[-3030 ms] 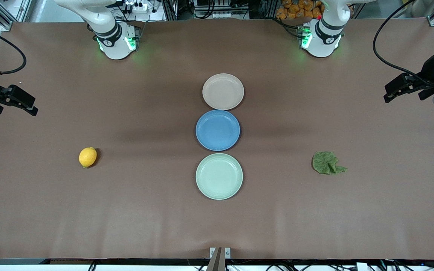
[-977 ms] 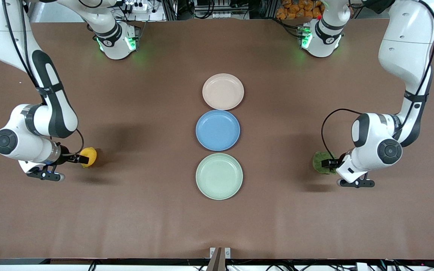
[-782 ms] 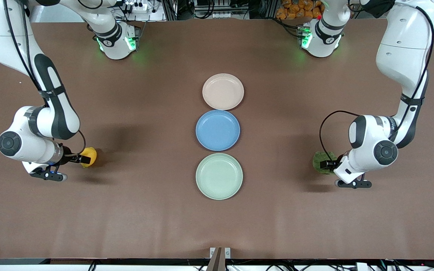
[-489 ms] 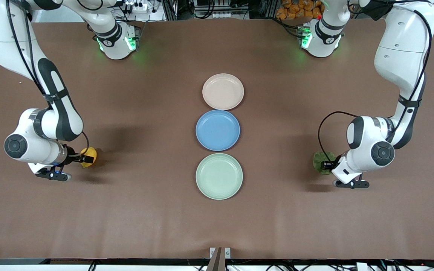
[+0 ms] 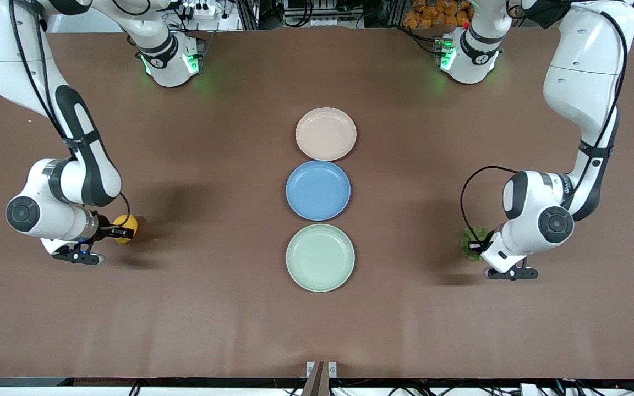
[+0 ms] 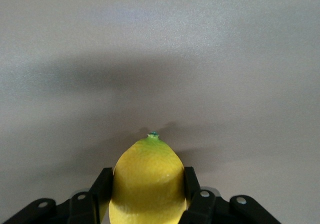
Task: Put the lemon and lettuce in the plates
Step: 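Carry the lettuce with the left gripper over the pale green plate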
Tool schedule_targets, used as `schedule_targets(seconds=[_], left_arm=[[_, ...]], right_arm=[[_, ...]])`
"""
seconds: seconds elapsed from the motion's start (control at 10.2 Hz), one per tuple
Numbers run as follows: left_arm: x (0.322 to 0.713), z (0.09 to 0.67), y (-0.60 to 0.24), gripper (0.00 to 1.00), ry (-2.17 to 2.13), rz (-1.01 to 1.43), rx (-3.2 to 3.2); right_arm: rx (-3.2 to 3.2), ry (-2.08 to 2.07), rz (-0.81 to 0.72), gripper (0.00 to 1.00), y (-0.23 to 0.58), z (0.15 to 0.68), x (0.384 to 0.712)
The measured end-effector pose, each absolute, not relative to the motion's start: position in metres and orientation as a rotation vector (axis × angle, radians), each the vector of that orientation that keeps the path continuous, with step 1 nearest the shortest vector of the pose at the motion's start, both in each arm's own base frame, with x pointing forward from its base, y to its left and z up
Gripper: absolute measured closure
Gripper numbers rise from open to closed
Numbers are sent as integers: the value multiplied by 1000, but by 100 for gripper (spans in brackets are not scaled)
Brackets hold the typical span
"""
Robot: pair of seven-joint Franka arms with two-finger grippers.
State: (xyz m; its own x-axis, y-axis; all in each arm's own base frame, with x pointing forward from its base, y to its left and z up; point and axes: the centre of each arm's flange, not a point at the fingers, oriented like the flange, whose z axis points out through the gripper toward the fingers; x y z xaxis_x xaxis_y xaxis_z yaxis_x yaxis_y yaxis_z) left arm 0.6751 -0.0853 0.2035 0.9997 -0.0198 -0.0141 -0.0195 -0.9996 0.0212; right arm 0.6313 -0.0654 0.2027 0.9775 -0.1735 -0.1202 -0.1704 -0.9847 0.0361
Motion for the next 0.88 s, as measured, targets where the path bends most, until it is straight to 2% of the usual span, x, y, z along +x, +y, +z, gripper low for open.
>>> schedule_targets(seconds=[0.49,0.88], left_arm=[[680,271,-184,97,10,66,2964],[647,290,-317,97,148,50,2904]], right_arm=[[3114,-164,-190,37,-61,212,639],[3139,-82,-260,37,-26,275,671]])
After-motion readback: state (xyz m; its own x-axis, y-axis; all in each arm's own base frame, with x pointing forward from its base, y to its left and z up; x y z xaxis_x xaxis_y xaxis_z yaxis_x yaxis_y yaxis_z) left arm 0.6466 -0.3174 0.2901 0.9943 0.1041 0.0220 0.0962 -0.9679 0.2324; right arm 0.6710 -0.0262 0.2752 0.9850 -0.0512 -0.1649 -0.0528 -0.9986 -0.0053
